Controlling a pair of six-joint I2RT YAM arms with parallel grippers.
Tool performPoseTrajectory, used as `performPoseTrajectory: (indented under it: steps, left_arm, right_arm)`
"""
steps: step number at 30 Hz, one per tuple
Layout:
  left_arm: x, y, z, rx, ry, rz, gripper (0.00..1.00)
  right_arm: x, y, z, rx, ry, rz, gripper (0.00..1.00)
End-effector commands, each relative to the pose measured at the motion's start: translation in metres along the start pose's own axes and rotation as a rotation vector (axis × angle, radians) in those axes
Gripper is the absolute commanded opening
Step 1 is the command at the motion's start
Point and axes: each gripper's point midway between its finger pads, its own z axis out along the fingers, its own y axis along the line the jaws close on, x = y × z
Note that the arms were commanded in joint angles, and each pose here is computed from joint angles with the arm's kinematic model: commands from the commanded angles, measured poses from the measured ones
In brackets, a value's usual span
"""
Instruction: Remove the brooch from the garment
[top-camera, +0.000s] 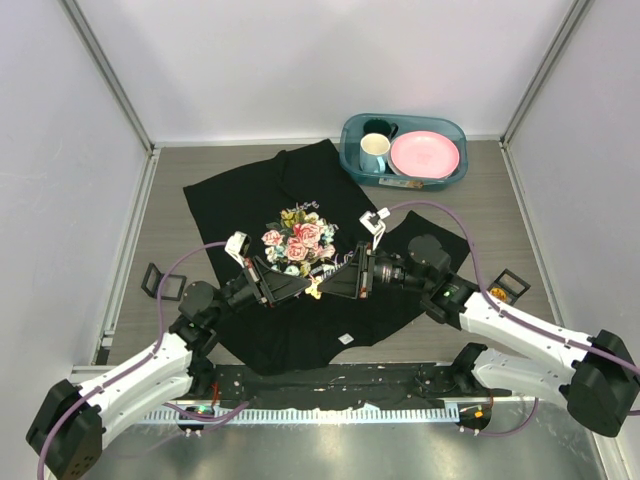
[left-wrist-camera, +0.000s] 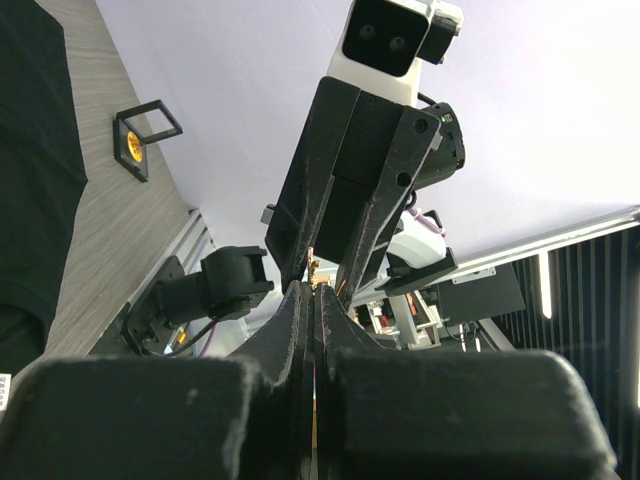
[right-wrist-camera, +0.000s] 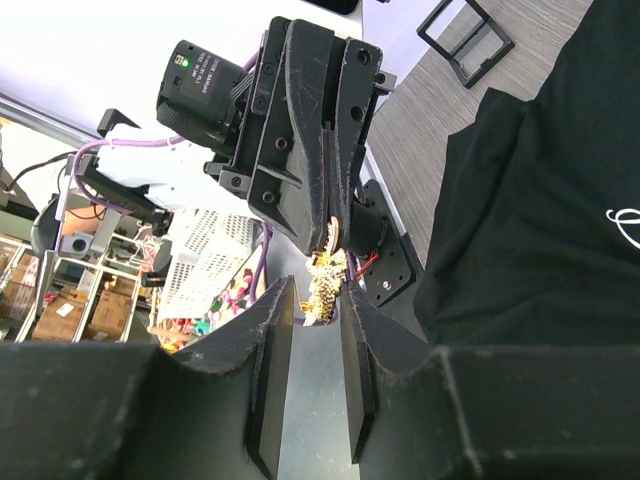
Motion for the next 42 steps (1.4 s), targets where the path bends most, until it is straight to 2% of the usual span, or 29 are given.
performPoseTrajectory:
  steps: [1,14,31,38,42]
  left_arm:
    - [-0.003,-0.023,0.002,0.076,-0.006,0.056,0.0]
    - [-0.003,-0.023,0.003,0.075,0.0,0.054,0.0]
    - [0.0,-0.024,0.007,0.076,0.034,0.064,0.0]
    - [0.003,-0.016,0.007,0.032,0.057,0.088,0.0]
    - [0.004,-0.012,0.006,0.015,0.054,0.092,0.0]
  right_arm:
    - [-0.002,0.007,0.001,-0.039,-0.013,-0.017,0.3]
    - [0.007,0.0,0.004,-0.044,0.009,0.011,0.19]
    - [0.017,-0.011,0.011,-0.018,0.05,0.032,0.12]
    - [0.02,-0.015,0.009,0.011,0.068,0.029,0.17]
    - [0.02,-0.015,0.009,0.014,0.073,0.023,0.26]
